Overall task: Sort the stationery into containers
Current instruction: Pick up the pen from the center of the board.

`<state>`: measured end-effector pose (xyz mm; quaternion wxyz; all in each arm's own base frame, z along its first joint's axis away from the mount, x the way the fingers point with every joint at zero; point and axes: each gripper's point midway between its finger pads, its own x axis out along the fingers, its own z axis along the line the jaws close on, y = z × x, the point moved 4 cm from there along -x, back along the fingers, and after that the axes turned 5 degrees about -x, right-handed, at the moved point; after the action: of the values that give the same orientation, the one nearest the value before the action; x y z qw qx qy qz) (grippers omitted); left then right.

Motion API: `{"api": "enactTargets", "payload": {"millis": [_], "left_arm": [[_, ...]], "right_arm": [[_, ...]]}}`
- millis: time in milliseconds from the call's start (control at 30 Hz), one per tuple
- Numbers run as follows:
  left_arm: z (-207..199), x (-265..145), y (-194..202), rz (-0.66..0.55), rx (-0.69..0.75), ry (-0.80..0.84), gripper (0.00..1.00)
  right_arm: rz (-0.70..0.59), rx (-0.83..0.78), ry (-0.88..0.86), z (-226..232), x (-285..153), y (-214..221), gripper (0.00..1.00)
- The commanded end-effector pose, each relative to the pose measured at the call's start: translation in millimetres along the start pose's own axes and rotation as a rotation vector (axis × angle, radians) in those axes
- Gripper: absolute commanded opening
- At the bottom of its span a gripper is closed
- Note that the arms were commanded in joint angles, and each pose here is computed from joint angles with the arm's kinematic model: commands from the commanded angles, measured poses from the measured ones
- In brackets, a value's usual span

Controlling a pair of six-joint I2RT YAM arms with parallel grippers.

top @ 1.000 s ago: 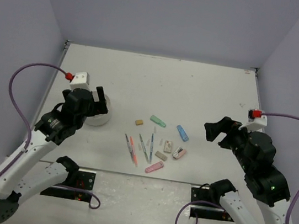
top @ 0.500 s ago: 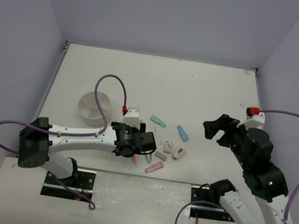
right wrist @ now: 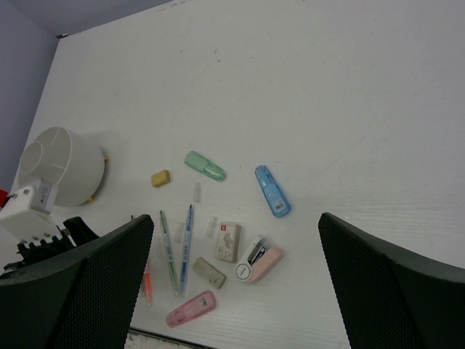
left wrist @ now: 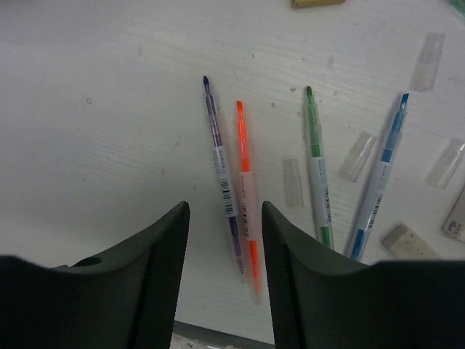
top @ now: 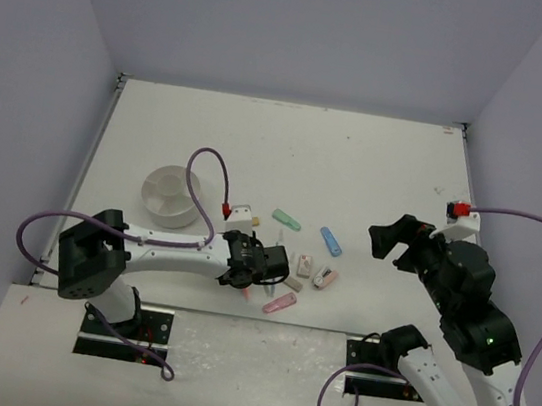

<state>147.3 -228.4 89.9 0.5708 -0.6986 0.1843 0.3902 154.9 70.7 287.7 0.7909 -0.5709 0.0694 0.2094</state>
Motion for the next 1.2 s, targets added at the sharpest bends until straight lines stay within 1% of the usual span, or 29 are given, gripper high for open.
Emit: {"api": "enactTargets", "payload": {"millis": [0, 100, 467, 567, 900, 1167], "left_arm": [[-8.8, 11.6, 3.7, -0.007, -0.074, 0.020, 0.45], [-7.9, 15.7, 6.4, -0.007, -0.078, 0.013, 0.40], [2.0, 24.0, 13.0, -0.014, -0.082, -0.016, 0.37], [5.7, 25.7, 14.5, -0.015, -0.089, -0.020, 0.33], [3.5, 28.3, 18.1, -0.006, -0.088, 0.023, 0.33], [4.3, 30.3, 18.6, -0.010, -0.088, 0.021, 0.33]], "right_arm": [[-0.036, -0.015, -0.026, 2.2, -3.1, -4.2, 0.99], [-0.034, -0.017, -0.034, 3.1, -2.1, -3.1, 0.99], [-0.023, -0.022, -0.040, 3.9, 1.0, -0.7, 0.99], [-0.026, -0.022, -0.041, 3.5, 0.9, 0.0, 0.99], [-0.017, -0.026, -0.060, 6.2, 1.1, 0.6, 0.99], [-0.024, -0.029, -0.078, 8.5, -1.0, -1.0, 0.99]]}}
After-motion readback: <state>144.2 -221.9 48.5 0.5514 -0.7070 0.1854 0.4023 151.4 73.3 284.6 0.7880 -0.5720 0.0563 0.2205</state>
